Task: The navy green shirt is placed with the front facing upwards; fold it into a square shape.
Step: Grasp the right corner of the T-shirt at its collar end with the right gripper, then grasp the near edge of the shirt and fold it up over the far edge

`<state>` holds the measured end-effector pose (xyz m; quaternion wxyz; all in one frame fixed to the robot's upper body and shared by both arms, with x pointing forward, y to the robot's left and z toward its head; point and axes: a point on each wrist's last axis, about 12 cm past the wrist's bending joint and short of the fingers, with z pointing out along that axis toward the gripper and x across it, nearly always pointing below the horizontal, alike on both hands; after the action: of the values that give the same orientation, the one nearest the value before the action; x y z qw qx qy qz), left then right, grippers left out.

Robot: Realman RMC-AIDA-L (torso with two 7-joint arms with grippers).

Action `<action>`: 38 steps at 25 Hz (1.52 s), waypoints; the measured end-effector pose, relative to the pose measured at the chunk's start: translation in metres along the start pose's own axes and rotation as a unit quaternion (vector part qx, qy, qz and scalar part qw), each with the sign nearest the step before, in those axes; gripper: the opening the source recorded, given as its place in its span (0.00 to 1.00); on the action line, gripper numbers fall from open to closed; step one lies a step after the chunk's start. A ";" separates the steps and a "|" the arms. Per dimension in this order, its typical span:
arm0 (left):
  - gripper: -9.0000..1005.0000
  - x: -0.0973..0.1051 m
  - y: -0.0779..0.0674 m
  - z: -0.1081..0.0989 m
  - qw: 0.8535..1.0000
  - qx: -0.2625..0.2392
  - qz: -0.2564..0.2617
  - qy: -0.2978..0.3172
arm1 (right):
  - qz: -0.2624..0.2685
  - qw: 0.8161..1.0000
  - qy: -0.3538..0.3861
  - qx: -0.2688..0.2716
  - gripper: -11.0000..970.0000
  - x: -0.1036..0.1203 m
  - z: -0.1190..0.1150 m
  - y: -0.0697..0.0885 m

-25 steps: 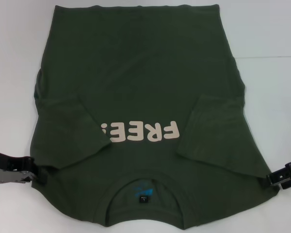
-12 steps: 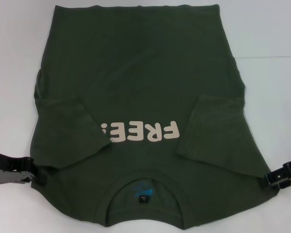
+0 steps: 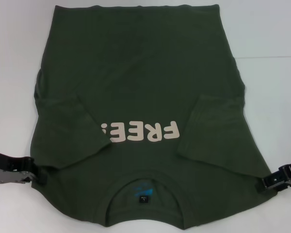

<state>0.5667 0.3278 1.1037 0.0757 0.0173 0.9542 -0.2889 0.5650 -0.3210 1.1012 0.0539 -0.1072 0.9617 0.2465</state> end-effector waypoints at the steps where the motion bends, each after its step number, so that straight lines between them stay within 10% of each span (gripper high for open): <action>1: 0.04 0.000 0.000 0.000 1.000 0.000 0.000 0.000 | -0.001 1.000 0.000 0.000 0.82 0.000 0.001 0.001; 38: 0.04 -0.002 -0.002 0.000 1.000 0.001 0.003 0.001 | -0.009 0.999 0.015 -0.039 0.77 -0.012 0.013 0.020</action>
<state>0.5683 0.3261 1.1053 0.0760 0.0203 0.9538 -0.2899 0.5723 -0.2954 1.1006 0.0376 -0.1211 0.9511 0.2817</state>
